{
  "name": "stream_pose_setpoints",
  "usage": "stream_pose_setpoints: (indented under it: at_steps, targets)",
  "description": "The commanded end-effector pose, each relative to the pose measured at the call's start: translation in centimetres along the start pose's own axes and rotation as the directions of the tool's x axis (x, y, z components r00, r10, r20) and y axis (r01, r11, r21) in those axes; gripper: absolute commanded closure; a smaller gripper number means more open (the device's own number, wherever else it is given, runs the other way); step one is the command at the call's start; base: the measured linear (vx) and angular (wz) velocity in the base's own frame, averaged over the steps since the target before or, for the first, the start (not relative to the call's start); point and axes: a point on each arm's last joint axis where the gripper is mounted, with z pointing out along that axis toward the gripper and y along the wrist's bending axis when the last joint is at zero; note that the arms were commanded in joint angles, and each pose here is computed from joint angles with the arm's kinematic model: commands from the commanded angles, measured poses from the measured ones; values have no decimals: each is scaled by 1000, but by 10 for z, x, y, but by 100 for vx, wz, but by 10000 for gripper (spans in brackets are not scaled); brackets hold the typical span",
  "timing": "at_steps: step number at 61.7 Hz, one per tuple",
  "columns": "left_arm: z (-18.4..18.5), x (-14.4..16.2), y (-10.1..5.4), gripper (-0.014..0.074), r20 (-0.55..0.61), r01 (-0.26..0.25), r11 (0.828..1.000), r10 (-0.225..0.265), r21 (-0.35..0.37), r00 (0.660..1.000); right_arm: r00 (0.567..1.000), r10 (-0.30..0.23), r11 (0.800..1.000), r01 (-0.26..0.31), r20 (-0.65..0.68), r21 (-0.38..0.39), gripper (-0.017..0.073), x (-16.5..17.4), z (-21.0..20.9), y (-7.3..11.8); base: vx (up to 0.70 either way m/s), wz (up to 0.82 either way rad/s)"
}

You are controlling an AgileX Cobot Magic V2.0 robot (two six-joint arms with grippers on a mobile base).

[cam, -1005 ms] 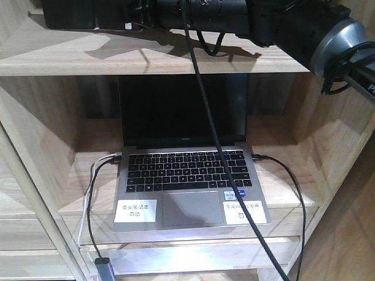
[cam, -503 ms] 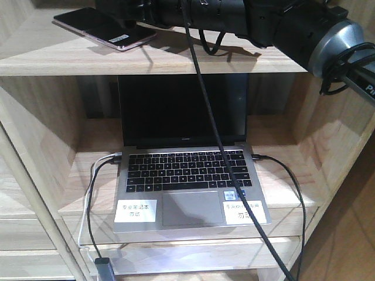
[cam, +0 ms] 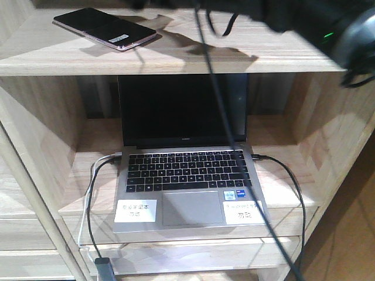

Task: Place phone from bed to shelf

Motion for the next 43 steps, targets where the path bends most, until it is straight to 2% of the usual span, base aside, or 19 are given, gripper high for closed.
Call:
stream_pose_setpoints:
  at_steps: [1,9,16,22,27,32,38,43]
  targets:
    - [-3,-14,2,592,107,15,1000,-14,-9,994,993,-23,1000,22,117,8,315,-45,-35,13,0,0]
    - [-3,-14,2,592,107,15,1000,-14,-9,994,994,-55,998,56,99,-9,573,-53,-53,12,0,0]
    - [-3,-14,2,592,107,15,1000,-14,-9,994,998,0,999,2,69,-38,568,-60,-72,8,0,0]
    - [-3,-14,2,592,107,15,1000,-14,-9,994,999,-22,999,24,49,-32,566,-66,-87,8,0,0]
    - [-3,-14,2,592,107,15,1000,-14,-9,994,996,-65,998,65,56,-5,566,-74,-100,13,0,0]
    - [-3,-14,2,592,107,15,1000,-14,-9,994,995,-79,997,78,54,29,566,-82,-112,18,0,0]
    - [-3,-14,2,592,107,15,1000,-14,-9,994,995,-86,992,82,50,92,566,-89,-125,23,0,0]
    - [-3,-14,2,592,107,15,1000,-14,-9,994,996,-63,987,52,68,153,566,-87,-136,25,0,0]
